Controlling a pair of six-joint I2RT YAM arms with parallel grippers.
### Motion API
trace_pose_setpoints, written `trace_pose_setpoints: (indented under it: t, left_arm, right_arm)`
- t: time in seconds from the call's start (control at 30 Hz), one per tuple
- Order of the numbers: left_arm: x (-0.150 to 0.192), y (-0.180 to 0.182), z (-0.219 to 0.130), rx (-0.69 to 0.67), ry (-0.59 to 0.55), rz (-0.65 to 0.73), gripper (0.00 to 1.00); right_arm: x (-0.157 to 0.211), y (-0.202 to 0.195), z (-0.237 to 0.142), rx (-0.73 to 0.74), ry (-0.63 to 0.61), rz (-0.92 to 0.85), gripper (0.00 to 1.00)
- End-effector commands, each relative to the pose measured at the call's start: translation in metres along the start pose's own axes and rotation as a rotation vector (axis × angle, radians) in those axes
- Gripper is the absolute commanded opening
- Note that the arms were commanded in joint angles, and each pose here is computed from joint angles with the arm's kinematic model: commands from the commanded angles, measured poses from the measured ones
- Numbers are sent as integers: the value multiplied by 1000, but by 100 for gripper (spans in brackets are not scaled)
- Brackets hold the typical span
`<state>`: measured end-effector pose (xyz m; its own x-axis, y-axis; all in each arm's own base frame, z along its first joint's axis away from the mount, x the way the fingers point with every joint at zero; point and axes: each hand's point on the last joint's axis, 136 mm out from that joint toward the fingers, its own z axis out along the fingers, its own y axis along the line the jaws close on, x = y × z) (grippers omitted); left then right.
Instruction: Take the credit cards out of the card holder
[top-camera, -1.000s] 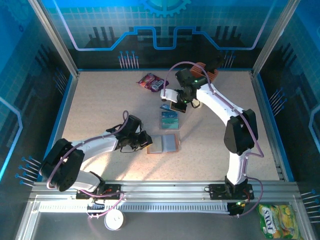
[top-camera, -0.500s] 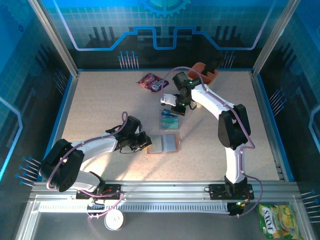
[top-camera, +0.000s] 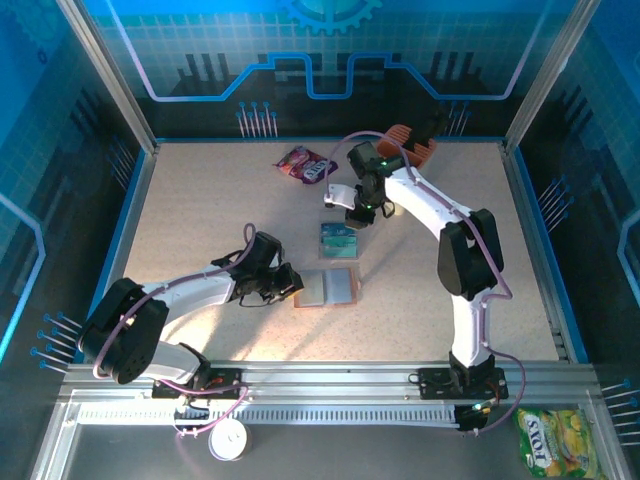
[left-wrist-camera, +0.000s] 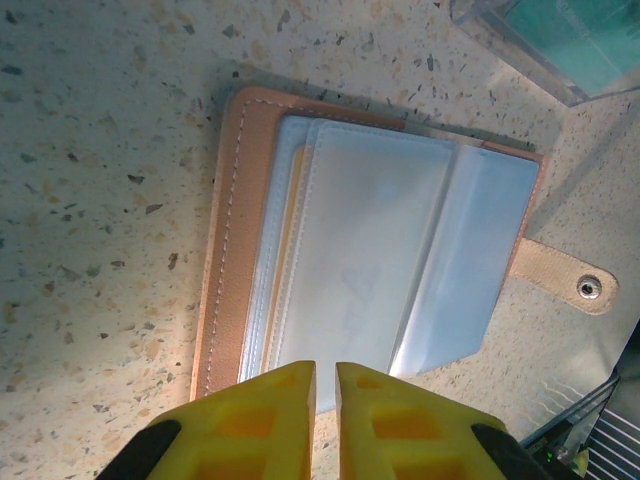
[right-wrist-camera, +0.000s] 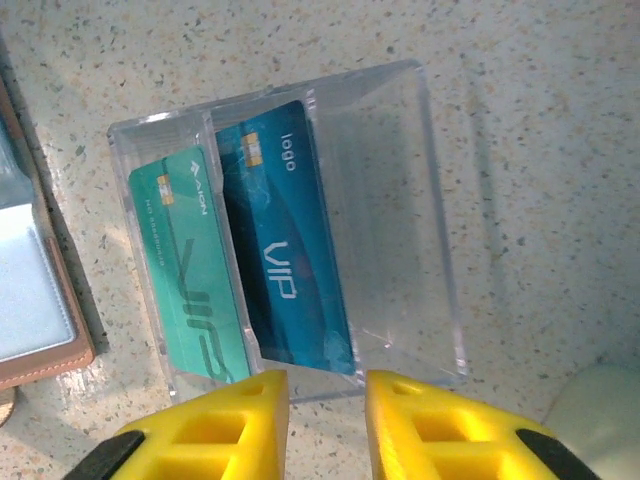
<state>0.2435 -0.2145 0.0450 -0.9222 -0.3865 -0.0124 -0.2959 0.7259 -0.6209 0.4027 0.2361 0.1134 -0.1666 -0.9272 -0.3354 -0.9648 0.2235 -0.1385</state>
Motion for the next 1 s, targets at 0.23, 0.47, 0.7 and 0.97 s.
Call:
trace_pose_setpoints:
  t: [0.23,0.47,0.7,0.97]
  left_arm:
    - [-6,-11,-9,18,-27,12,15]
    - [-8,-17,-11,14,-55,35,16]
    - [-4,-15,-7,-18,-52,51,17]
    - [0,-4,-2,-60,-61,49,15]
  right_arm:
    - [-34,9,-70,110,-244,213,30]
    - [-48,51,-90,-12,-505,513,33]
    - [-39,84,-82,-164,-644,846,34]
    - [-27,127,-43,-302,-565,1085,35]
